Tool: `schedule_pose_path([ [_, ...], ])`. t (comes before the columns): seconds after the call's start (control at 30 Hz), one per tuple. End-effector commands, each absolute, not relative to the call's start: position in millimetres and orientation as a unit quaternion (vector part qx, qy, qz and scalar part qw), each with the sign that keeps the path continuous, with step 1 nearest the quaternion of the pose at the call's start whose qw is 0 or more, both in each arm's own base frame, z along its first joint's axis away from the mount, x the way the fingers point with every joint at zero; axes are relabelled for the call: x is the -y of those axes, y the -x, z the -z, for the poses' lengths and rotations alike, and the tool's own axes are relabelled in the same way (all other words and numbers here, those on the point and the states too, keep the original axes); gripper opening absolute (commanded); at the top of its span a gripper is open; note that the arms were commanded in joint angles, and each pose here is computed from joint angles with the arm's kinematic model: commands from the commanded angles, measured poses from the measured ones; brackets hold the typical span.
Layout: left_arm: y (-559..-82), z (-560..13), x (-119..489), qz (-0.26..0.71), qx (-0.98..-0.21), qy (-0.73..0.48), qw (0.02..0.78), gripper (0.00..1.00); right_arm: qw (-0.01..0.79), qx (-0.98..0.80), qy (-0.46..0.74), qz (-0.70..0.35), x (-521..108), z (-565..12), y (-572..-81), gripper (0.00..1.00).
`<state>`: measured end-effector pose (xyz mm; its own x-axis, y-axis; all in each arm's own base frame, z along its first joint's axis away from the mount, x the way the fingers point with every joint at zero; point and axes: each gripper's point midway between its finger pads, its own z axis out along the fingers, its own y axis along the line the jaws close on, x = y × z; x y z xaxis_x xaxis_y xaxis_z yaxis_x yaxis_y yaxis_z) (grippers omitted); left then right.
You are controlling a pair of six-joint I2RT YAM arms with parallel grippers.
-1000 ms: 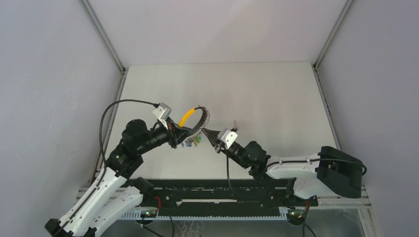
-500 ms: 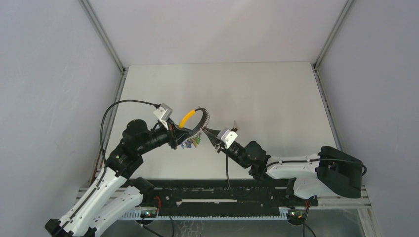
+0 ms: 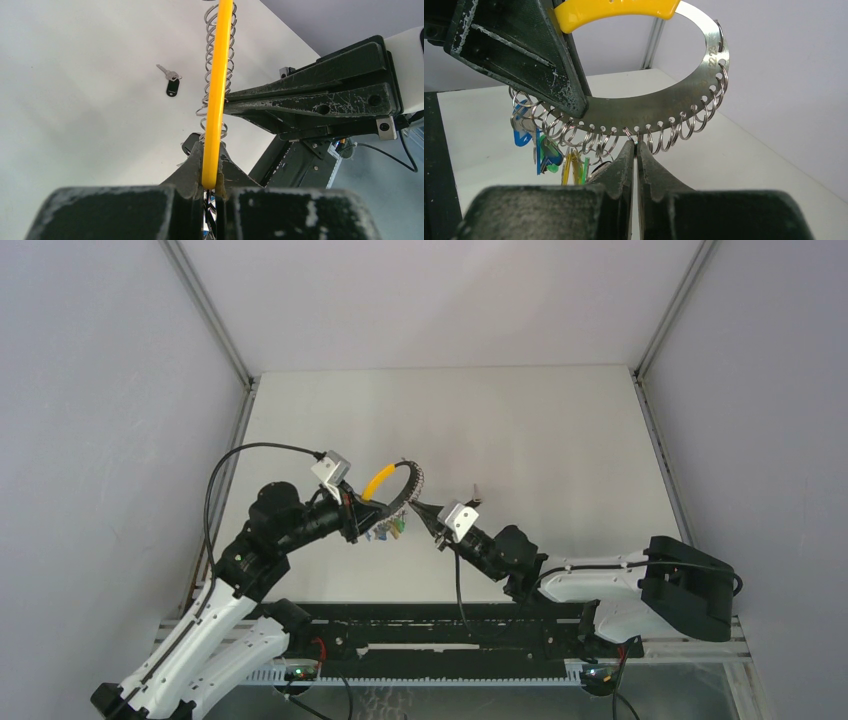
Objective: Put the keys on the keyring
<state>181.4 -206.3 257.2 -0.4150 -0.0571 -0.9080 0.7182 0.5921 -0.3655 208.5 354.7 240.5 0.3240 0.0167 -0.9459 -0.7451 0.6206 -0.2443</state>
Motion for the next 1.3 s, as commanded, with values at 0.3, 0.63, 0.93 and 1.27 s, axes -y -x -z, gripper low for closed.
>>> schedule_pose_path([
  [0.3, -192.6, -302.7, 202.5, 0.418, -0.700, -0.166, 0.555, 0.00, 0.739, -0.488, 0.360, -0.293, -349.5, -272.7, -201.0, 0.00],
  [0.63, -193.9, -295.5, 211.0, 0.463, -0.687, -0.130, 0.545, 0.00, 0.731, -0.451, 0.376, -0.347, -344.1, -282.2, -193.9, 0.00],
  [0.93, -193.8, -294.0, 216.3, 0.500, -0.676, -0.098, 0.532, 0.00, 0.732, -0.422, 0.383, -0.373, -344.3, -288.3, -194.1, 0.00],
  [1.27, -190.3, -292.0, 222.3, 0.535, -0.657, -0.088, 0.523, 0.00, 0.714, -0.439, 0.378, -0.393, -342.8, -274.4, -209.5, 0.00],
])
